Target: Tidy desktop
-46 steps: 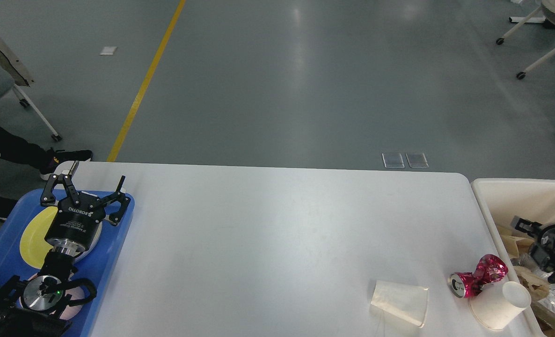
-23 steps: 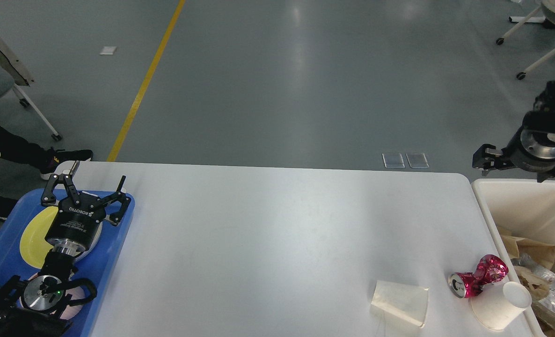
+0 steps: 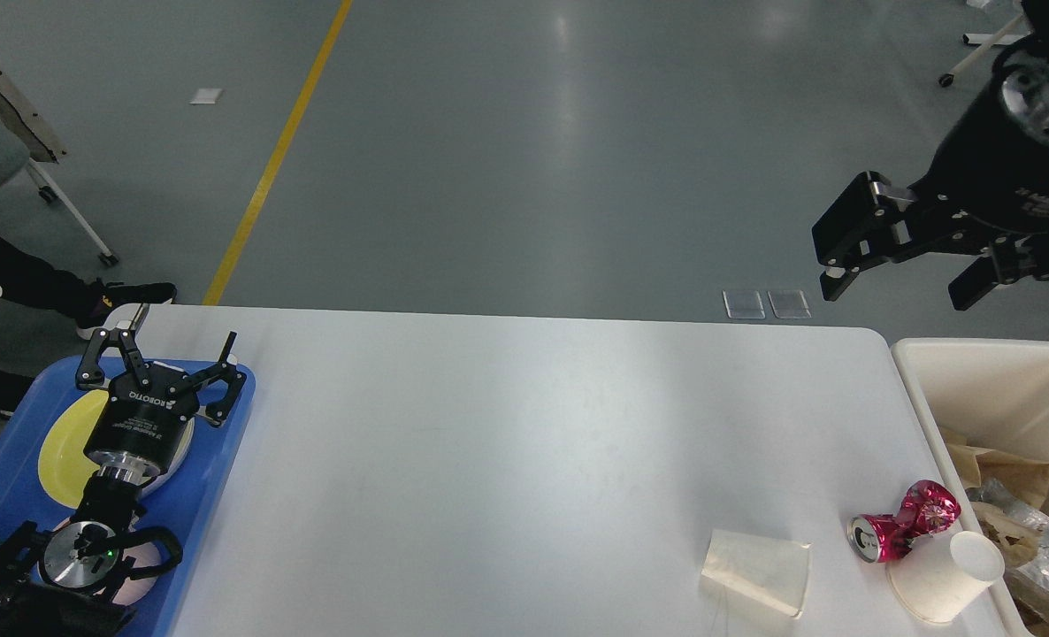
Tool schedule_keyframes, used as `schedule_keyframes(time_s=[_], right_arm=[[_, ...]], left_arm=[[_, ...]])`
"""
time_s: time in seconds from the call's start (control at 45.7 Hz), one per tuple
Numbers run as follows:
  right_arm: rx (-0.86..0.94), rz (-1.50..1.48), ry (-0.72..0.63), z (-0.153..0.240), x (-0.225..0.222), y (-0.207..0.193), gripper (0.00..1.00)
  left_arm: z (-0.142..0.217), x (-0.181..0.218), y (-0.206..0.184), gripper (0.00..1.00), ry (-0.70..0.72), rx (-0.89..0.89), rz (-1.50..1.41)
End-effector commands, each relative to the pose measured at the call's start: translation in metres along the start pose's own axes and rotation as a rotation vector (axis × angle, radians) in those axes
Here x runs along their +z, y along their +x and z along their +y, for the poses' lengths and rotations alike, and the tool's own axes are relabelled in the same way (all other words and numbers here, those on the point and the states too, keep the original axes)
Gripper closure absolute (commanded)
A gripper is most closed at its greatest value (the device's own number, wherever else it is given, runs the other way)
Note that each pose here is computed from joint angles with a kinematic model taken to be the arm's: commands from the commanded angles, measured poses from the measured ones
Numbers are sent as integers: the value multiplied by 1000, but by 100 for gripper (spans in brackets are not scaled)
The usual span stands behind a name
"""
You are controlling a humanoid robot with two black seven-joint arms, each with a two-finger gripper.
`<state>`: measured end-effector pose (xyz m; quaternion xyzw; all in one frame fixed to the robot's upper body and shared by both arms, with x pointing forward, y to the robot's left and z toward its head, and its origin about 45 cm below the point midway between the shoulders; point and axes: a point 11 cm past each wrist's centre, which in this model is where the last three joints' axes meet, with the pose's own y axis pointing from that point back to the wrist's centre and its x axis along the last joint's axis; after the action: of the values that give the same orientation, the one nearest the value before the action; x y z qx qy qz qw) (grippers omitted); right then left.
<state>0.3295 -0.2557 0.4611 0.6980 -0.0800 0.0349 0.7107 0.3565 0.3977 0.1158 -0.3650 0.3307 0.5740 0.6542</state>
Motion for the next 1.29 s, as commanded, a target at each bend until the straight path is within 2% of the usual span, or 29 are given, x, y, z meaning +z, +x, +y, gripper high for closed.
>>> schedule_keyframes(time_s=[0.0,0.284,0.46,0.591,0.678,0.766,0.941,1.269], right_arm=[[-36,15,7,-1,-4,-17,0],[-57,-9,2,-4,5,-23,0],[-83,-101,17,-13,39,-27,3],[-152,-152,40,-38,65,-36,3],[-206,-204,57,-63,86,-46,3],[-176,-278,48,-97,112,-52,3],[-162,-317,-121,-175,163,-81,3],[-27,-435,-141,-261,185,-99,3]], left_arm=[[0,-1,0,3,2,0,2],[0,0,0,3,2,-1,1],[0,0,0,3,0,-1,1],[0,0,0,3,2,0,0],[0,0,0,3,0,-1,1],[0,0,0,3,0,-1,1],[0,0,0,3,0,-1,1],[0,-1,0,3,2,-2,2]])
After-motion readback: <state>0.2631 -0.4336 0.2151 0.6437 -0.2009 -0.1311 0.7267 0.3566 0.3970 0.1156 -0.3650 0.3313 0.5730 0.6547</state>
